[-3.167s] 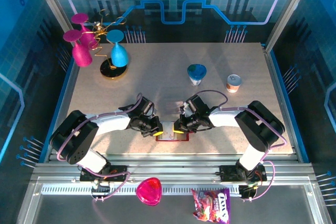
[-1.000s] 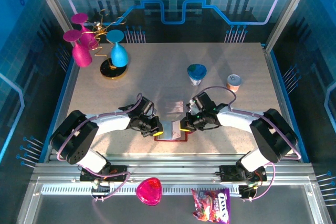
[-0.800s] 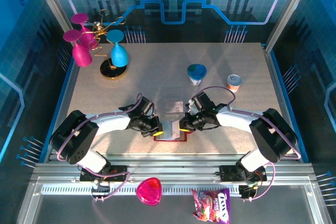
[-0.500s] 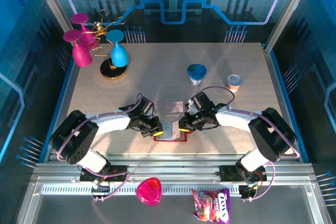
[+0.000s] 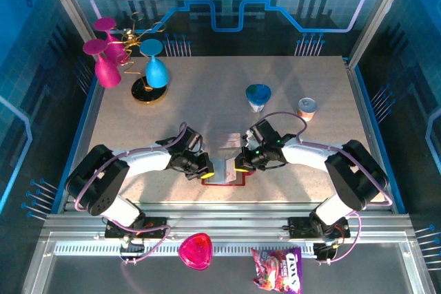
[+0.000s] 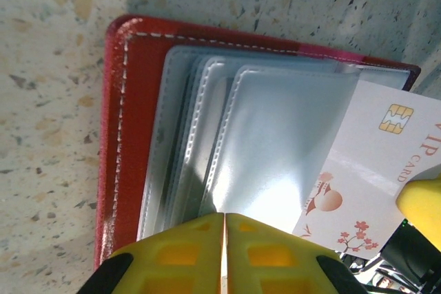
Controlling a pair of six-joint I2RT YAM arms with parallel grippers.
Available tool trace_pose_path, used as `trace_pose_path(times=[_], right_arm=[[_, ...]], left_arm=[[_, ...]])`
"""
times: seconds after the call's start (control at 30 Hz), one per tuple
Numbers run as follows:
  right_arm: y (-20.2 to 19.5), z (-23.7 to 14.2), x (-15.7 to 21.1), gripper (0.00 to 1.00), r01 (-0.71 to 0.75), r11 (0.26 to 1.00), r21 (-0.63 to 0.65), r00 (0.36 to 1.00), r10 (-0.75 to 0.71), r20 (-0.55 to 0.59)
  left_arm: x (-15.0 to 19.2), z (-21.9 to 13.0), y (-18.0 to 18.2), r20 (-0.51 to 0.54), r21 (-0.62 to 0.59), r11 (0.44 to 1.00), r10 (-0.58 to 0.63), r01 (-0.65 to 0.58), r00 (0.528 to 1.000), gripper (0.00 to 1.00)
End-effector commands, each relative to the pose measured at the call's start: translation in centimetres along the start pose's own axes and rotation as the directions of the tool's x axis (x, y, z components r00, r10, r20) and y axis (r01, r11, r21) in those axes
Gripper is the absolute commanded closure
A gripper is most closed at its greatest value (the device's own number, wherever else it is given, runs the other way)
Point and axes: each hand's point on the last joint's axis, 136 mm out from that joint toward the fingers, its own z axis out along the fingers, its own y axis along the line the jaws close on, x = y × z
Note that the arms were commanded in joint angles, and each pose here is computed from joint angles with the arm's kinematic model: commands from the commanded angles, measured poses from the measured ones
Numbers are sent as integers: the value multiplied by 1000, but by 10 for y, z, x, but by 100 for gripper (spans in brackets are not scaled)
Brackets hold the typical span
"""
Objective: Take the credit cards out of the card holder
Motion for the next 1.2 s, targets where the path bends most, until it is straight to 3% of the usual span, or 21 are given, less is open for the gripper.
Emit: trace_pose_path(times=[0.0, 0.6, 0.83, 1.03, 1.17], right_arm=[[-6, 1, 5, 100, 19, 998, 61, 999, -17, -29], [-15, -8, 5, 100, 51, 990, 134, 997, -44, -58], [1, -14, 3, 100, 93, 992, 82, 994, -88, -60], [20, -31, -8, 100, 216, 973, 88, 976, -211, -61], [26, -44, -12, 100, 382, 916, 123, 923, -371, -106]], left_arm=[[-4, -11, -1, 21, -19, 1000, 14, -14, 1000, 90], [-10, -28, -5, 72, -11, 1000, 13, -12, 997, 87], [-15, -35, -6, 101, 6, 1000, 9, -10, 995, 87], [-22, -44, -7, 147, 48, 999, 1, -8, 989, 87], [-30, -53, -5, 179, 69, 998, -16, 3, 984, 86]])
